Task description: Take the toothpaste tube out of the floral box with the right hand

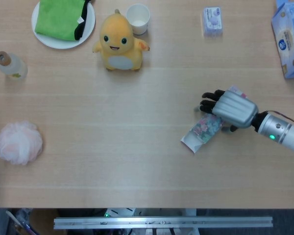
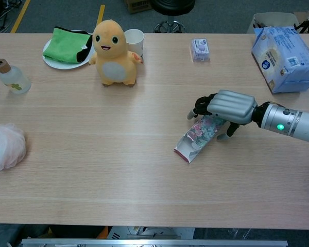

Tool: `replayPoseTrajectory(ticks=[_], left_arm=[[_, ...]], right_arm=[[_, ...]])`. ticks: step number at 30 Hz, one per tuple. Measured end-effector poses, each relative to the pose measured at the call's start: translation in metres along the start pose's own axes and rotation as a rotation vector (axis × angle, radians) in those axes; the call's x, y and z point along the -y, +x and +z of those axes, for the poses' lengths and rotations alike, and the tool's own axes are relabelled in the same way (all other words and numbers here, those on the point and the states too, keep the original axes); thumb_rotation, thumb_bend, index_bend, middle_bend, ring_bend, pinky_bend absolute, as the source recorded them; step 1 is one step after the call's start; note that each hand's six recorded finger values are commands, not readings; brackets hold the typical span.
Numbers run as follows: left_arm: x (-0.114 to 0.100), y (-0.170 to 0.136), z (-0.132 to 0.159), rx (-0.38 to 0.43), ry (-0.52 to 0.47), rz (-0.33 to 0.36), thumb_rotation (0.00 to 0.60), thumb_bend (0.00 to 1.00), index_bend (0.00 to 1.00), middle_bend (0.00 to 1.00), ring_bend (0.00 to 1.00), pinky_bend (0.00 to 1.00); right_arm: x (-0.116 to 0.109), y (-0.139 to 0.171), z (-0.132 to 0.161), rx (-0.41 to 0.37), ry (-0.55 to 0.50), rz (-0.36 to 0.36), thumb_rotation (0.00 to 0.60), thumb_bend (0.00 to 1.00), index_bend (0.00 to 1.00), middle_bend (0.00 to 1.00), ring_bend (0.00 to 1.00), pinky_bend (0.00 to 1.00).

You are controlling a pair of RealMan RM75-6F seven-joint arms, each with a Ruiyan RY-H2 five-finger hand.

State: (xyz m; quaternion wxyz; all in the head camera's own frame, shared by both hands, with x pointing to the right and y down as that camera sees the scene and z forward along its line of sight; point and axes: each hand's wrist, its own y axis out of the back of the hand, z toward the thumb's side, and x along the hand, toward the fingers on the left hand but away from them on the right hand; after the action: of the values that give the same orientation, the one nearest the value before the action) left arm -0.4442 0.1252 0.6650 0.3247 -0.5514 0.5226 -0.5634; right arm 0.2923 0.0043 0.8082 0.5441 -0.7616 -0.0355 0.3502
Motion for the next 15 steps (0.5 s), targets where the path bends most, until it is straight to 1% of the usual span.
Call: replayPoseTrajectory(ticks=[4,6,8,11,15], left_arm=[[0.0007,-0.0001,-0.0005,-0.002,-0.002,-0.002,0.600,0.17,0.37,0.26,0.18,0.28],[0.0009,-0.0002,-0.0010,-0.004,-0.002,-0.002,0.600,0.17,0.37,0.26,0.18,0.28],[0.0013,-0.0002,-0.0011,-0.005,-0.003,-0.002,0.600,0.17,0.37,0.26,0.18,0.28],[0.0016,-0.0001,-0.0010,-0.005,-0.004,-0.003,0.600,0.17,0.37,0.26,0.18,0.28],[0.0018,0.0001,-0.0009,-0.005,-0.005,-0.002,0.600,0.17,0.37,0.26,0.18,0.28]], right_arm=[[-0.0008,0.0003,-0.0005,0.005,-0.003,-0.009,0.600,0.00,0.42,0.48,0.33,0.47],[-0.0019,0.0005,-0.0006,0.007,-0.006,-0.019,0.600,0.00,0.50,0.55,0.40,0.53],[-0.0031,0.0009,-0.0009,0.010,-0.008,-0.029,0.600,0.00,0.56,0.59,0.45,0.57],[-0.0040,0.0014,-0.0026,0.019,-0.013,-0.036,0.600,0.00,0.59,0.62,0.47,0.60],[-0.0050,0.0028,-0.0048,0.034,-0.031,-0.046,0.600,0.00,0.61,0.63,0.49,0.61]])
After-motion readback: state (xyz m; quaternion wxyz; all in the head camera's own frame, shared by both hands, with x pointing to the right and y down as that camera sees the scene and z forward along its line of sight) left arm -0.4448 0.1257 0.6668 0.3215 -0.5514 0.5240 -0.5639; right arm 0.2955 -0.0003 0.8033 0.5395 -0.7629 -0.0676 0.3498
